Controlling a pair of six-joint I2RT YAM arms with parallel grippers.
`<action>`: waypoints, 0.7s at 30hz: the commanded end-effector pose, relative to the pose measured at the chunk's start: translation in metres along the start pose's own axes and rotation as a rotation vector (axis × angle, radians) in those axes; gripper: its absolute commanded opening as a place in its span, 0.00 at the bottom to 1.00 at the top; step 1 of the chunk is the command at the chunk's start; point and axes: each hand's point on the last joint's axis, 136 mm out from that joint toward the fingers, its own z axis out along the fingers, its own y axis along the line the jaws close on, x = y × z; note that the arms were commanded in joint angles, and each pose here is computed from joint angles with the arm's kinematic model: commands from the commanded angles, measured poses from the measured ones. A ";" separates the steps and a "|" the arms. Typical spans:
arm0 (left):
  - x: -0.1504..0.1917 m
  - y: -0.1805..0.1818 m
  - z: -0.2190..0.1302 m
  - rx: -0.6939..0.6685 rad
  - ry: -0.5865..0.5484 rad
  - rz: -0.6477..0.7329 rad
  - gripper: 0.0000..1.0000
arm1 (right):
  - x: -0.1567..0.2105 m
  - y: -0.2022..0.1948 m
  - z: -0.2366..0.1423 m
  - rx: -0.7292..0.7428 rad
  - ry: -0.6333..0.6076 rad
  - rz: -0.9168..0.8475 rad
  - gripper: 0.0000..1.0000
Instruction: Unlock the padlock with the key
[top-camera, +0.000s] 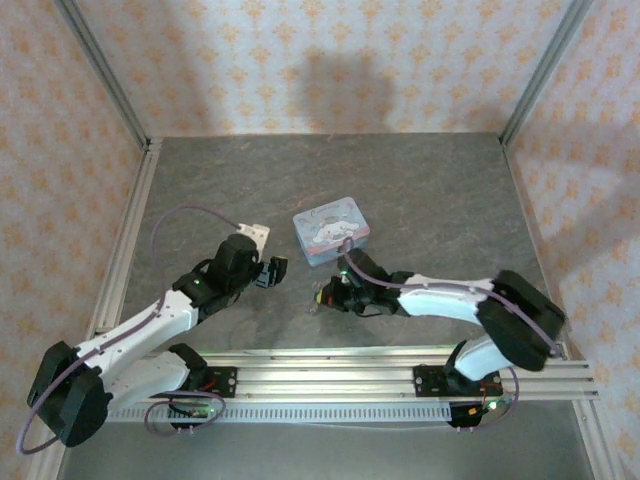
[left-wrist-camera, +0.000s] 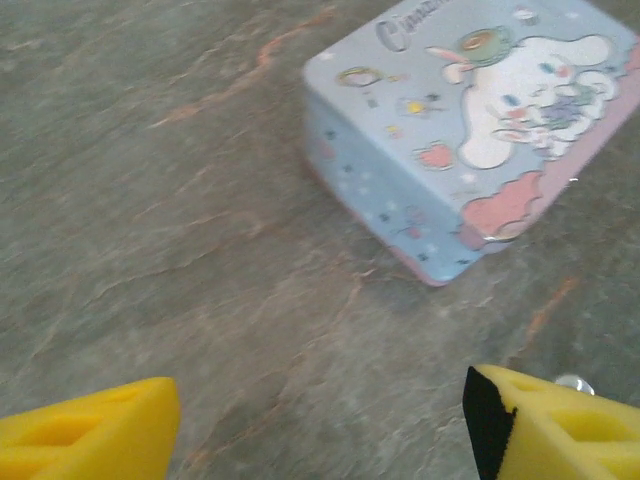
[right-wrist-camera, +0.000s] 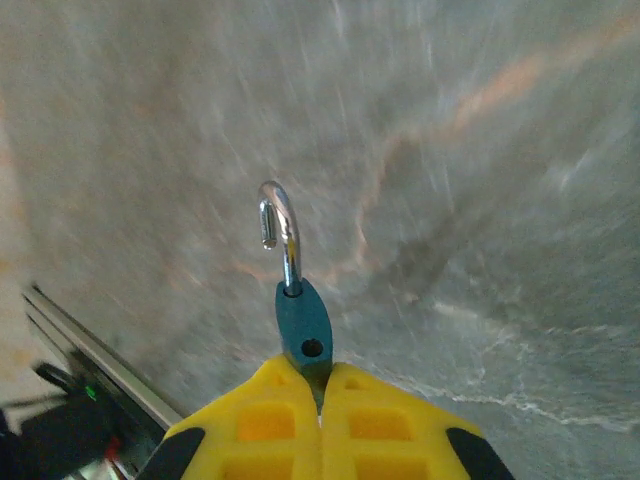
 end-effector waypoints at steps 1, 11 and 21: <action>0.015 0.026 -0.011 -0.125 0.049 -0.045 0.78 | 0.010 0.027 0.010 -0.100 0.094 -0.087 0.00; 0.022 0.033 -0.027 -0.129 0.018 -0.095 0.82 | -0.001 -0.027 0.007 0.201 0.042 -0.028 0.31; 0.006 0.038 -0.030 -0.165 0.031 -0.090 0.87 | -0.038 -0.023 -0.077 0.342 -0.187 -0.084 0.74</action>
